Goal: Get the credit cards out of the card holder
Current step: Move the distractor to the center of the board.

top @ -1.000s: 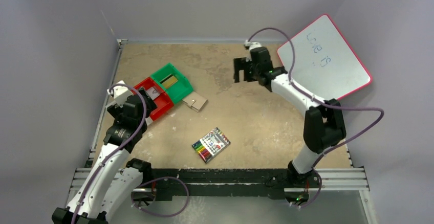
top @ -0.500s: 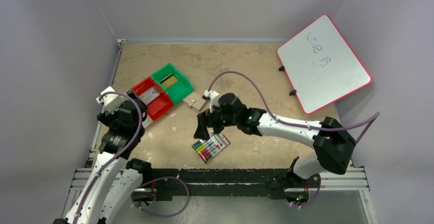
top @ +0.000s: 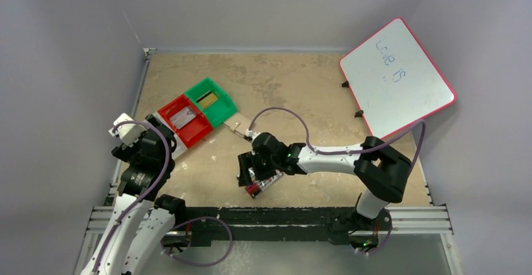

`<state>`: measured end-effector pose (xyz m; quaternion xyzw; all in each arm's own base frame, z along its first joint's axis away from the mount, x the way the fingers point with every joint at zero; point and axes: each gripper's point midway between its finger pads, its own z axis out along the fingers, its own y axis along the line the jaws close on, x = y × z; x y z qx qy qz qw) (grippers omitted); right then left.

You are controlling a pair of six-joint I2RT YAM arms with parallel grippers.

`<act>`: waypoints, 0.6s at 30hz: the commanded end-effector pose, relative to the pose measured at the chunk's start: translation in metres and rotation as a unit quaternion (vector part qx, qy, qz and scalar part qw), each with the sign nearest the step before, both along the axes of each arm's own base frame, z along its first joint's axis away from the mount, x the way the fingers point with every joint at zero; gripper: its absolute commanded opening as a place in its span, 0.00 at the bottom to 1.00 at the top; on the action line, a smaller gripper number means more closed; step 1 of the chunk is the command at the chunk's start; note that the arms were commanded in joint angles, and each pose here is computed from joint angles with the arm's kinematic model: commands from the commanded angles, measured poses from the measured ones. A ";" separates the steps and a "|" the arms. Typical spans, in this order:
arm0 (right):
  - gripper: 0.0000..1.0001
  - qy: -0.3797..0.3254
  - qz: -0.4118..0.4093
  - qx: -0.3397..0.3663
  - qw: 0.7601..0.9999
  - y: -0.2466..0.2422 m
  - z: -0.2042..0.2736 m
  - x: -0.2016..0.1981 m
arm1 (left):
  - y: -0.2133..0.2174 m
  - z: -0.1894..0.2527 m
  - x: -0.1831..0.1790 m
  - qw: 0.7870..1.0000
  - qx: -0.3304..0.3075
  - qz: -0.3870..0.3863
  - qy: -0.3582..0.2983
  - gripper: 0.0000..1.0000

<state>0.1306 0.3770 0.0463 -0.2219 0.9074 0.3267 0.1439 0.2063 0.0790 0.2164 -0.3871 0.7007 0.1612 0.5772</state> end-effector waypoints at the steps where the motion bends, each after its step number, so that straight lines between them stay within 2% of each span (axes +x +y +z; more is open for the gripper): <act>1: 0.79 -0.006 -0.186 -0.181 0.966 -0.091 -0.056 0.052 | 0.004 0.010 0.000 1.000 -0.005 0.016 -0.025 1.00; 4: 0.75 -0.002 -0.252 -0.196 0.948 -0.133 -0.066 0.097 | 0.003 0.008 0.003 1.000 -0.004 0.013 -0.019 1.00; 9: 0.76 -0.054 -0.351 -0.218 0.909 -0.199 -0.046 0.174 | 0.001 0.006 0.005 1.000 -0.004 0.008 -0.011 1.00; 12: 0.77 -0.079 -0.366 -0.189 0.908 -0.217 -0.029 0.222 | 0.000 0.004 0.006 1.000 -0.004 0.006 -0.010 0.99; 14: 0.79 -0.089 -0.350 -0.200 0.911 -0.220 -0.026 0.245 | -0.001 0.003 0.008 1.000 -0.005 0.000 -0.008 1.00; 18: 0.78 -0.107 -0.392 -0.247 0.879 -0.253 -0.028 0.291 | -0.005 0.002 0.011 1.000 -0.009 -0.012 -0.004 1.00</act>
